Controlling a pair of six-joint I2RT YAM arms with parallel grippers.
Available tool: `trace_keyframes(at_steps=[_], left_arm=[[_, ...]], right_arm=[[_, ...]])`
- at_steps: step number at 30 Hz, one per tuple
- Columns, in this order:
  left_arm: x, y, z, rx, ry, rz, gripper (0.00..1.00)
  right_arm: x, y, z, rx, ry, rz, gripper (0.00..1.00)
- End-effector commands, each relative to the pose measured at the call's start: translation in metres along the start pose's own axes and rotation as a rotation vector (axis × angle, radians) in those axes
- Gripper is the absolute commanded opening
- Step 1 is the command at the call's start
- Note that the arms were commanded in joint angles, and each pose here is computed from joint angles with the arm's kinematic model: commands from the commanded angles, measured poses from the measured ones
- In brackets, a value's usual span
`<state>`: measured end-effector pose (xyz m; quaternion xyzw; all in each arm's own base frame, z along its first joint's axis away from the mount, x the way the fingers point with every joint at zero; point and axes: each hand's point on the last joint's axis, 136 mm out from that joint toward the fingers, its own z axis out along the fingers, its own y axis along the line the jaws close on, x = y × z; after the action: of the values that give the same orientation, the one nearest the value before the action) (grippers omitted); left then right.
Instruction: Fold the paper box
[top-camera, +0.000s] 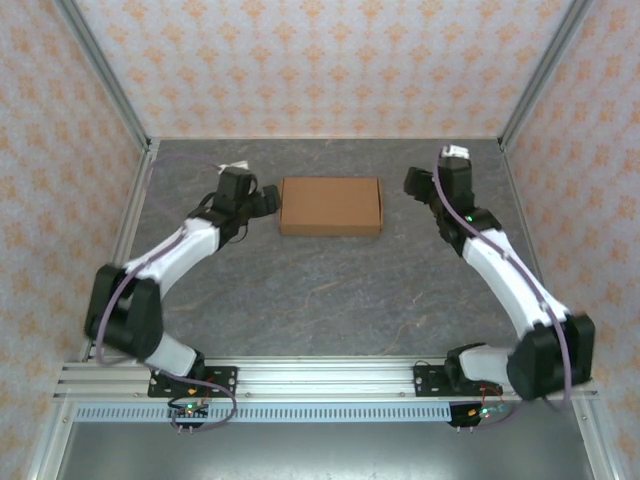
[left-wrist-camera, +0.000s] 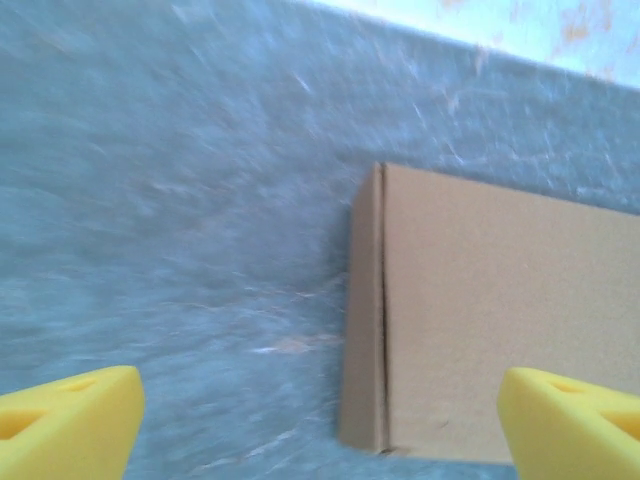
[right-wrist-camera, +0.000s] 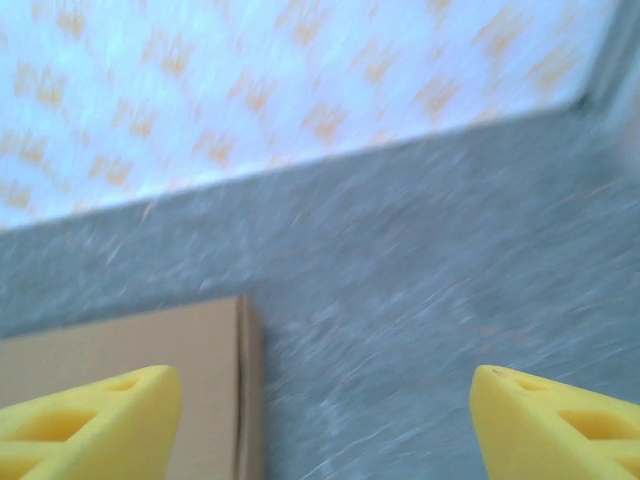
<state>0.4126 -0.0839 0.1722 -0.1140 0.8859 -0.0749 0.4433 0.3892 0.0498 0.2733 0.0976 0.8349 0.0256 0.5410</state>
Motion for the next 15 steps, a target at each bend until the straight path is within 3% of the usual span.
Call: trace_keyframes(at_steps=[1, 4, 7, 15], left_arm=[[-0.024, 0.048, -0.047, -0.18, -0.228, 0.043, 0.99], [-0.022, 0.079, -0.078, -0.266, -0.336, 0.029, 1.0], [-0.011, 0.102, -0.084, -0.315, -0.348, 0.025, 1.0], [0.019, 0.116, -0.061, -0.33, -0.369, 0.232, 1.0]], right_arm=[[-0.002, -0.052, -0.029, 0.234, -0.088, -0.112, 0.78], [0.002, -0.073, -0.045, 0.295, -0.168, -0.101, 0.84], [0.022, -0.092, -0.041, 0.33, -0.217, -0.069, 0.99], [0.105, -0.124, 0.001, 0.367, -0.168, -0.052, 0.99]])
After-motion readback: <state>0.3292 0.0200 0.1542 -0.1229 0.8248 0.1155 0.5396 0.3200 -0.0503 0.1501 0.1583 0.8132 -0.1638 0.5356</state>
